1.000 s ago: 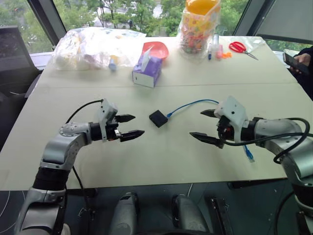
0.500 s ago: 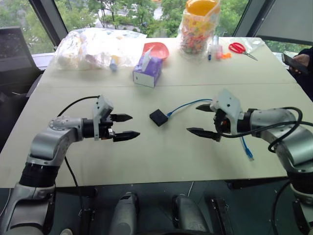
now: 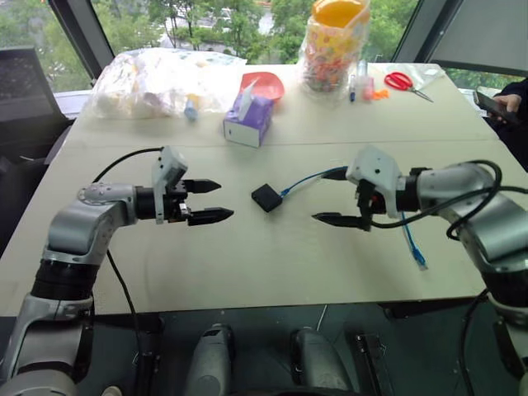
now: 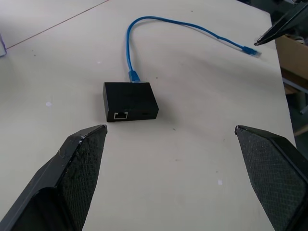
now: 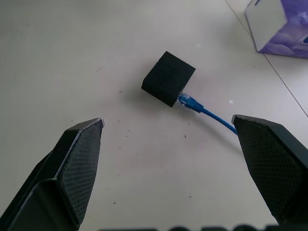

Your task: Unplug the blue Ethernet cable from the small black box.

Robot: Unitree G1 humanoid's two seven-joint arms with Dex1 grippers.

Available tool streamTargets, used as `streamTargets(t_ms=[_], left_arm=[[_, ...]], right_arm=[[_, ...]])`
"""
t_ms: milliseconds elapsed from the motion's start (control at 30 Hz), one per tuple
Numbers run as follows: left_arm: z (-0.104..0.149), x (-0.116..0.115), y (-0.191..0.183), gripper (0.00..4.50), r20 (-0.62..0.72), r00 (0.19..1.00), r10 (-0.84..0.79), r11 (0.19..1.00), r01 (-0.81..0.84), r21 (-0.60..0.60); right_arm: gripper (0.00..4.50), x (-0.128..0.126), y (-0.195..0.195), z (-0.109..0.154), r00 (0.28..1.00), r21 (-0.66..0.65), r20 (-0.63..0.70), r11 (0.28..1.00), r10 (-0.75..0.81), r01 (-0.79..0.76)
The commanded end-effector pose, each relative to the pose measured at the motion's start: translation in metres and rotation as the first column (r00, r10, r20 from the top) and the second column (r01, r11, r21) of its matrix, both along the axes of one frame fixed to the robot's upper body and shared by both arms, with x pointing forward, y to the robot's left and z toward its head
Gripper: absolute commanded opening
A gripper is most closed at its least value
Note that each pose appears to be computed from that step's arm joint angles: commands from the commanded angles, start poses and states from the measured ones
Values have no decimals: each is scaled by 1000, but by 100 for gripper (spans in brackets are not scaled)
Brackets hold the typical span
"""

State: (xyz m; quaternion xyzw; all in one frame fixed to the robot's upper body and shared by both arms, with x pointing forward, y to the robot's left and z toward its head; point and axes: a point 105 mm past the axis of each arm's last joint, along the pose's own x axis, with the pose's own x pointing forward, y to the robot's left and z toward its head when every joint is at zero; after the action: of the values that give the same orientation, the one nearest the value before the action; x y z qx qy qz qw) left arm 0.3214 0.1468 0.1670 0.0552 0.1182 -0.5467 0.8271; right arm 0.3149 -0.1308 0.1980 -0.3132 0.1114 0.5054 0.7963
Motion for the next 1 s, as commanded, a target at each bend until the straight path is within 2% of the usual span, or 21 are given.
streamTargets(t_ms=[33,133,367,433,500,633,733,1000], left_arm=[[10,1,1,449,54,999,1,1000,-1,-5],[6,-3,3,449,53,999,12,1000,-12,-6],[7,-8,4,449,63,997,38,999,-37,-5],[7,-12,7,449,65,997,49,999,-49,-4],[7,-16,8,449,63,996,66,998,-65,-10],[7,-25,10,449,56,995,88,996,-88,-12],[4,-31,12,449,44,993,107,994,-107,-3],[5,-43,14,449,28,990,138,990,-139,6]], right_arm=[[450,11,5,13,997,-41,33,997,65,-64],[450,23,14,12,994,-77,8,991,113,-112],[450,59,41,14,969,-38,-135,976,206,-213],[450,76,49,11,965,-6,-197,984,175,-180],[450,88,51,-4,963,-64,-234,986,136,-155],[450,95,46,-35,963,-232,-249,960,100,-159],[450,99,49,-52,967,-300,-247,943,69,-144],[450,101,67,-65,971,-276,-236,956,38,-104]])
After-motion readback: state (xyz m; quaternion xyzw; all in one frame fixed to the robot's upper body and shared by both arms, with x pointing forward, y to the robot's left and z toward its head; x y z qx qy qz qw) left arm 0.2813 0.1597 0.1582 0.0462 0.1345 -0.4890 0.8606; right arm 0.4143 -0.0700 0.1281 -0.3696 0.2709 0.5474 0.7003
